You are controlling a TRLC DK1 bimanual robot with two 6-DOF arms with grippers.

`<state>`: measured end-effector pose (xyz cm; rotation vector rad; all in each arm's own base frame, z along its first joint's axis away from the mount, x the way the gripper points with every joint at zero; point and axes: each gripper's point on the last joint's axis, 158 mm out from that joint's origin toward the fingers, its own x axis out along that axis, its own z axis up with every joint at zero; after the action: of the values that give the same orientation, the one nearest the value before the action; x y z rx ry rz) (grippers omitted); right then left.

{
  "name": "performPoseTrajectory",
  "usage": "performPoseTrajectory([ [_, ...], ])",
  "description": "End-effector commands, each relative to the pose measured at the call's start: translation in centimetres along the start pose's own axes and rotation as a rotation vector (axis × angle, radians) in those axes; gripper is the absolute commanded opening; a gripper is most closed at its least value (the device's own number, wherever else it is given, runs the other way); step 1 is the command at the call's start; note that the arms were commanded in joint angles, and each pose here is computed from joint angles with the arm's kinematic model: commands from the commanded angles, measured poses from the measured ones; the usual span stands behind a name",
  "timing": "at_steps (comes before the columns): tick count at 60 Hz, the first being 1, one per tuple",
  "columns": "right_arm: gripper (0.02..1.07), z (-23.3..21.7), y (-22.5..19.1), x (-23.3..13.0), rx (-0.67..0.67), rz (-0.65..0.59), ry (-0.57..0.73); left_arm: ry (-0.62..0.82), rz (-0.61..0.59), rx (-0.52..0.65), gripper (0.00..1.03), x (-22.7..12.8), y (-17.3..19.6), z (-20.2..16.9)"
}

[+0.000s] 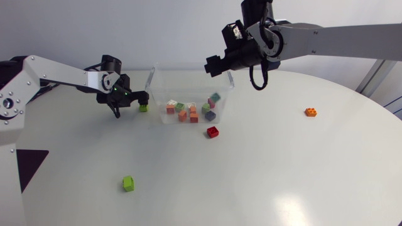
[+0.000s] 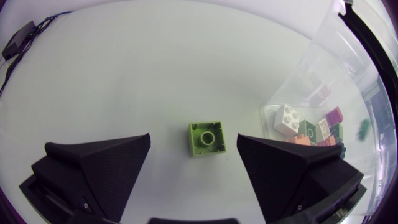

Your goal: Place the duplo bricks in the container

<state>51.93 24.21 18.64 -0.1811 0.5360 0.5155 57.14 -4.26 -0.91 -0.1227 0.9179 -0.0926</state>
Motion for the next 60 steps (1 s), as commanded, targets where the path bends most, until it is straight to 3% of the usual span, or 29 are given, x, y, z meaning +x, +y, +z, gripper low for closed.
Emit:
performPoseTrajectory([
  [1,1.03,1.1,0.2,-1.8,0.015,-0.006,-0.034,-0.008,0.002,0.002,0.96,1.1,-0.4,0.2],
  [11,1.03,0.8,-1.0,-4.2,0.027,-0.032,-0.042,-0.006,0.029,0.02,0.93,2.0,-0.9,0.1],
  [24,1.03,-1.9,-6.4,-7.3,0.076,-0.116,-0.027,0.01,0.05,0.037,0.84,3.2,-1.4,-0.7],
  [29,1.03,-2.8,-9.1,-8.9,0.093,-0.153,-0.03,0.009,0.054,0.037,0.71,3.5,-1.2,-0.8],
  [33,1.03,-3.8,-11.1,-10.0,0.11,-0.176,-0.025,-0.007,0.06,0.038,0.54,3.6,-1.1,-0.6],
  [34,1.03,-4.0,-11.6,-10.2,0.112,-0.183,-0.024,-0.012,0.065,0.038,0.45,3.6,-1.0,-0.6],
  [35,1.03,-4.3,-12.2,-10.4,0.117,-0.189,-0.021,-0.012,0.065,0.038,0.45,3.6,-1.0,-0.6],
  [36,1.03,-4.7,-12.8,-10.6,0.122,-0.197,-0.018,-0.02,0.069,0.043,0.34,3.6,-0.9,-0.3],
  [42,1.03,-7.0,-16.7,-11.4,0.159,-0.255,0.002,-0.012,0.07,0.058,0.26,3.8,-0.9,-0.7],
  [50,1.03,-11.3,-22.1,-11.5,0.238,-0.32,0.06,0.015,0.075,0.063,0.23,2.9,-0.9,-1.4],
  [60,1.03,-15.4,-26.0,-11.3,0.312,-0.372,0.119,0.003,0.106,0.104,0.22,0.5,-1.0,-1.1],
])
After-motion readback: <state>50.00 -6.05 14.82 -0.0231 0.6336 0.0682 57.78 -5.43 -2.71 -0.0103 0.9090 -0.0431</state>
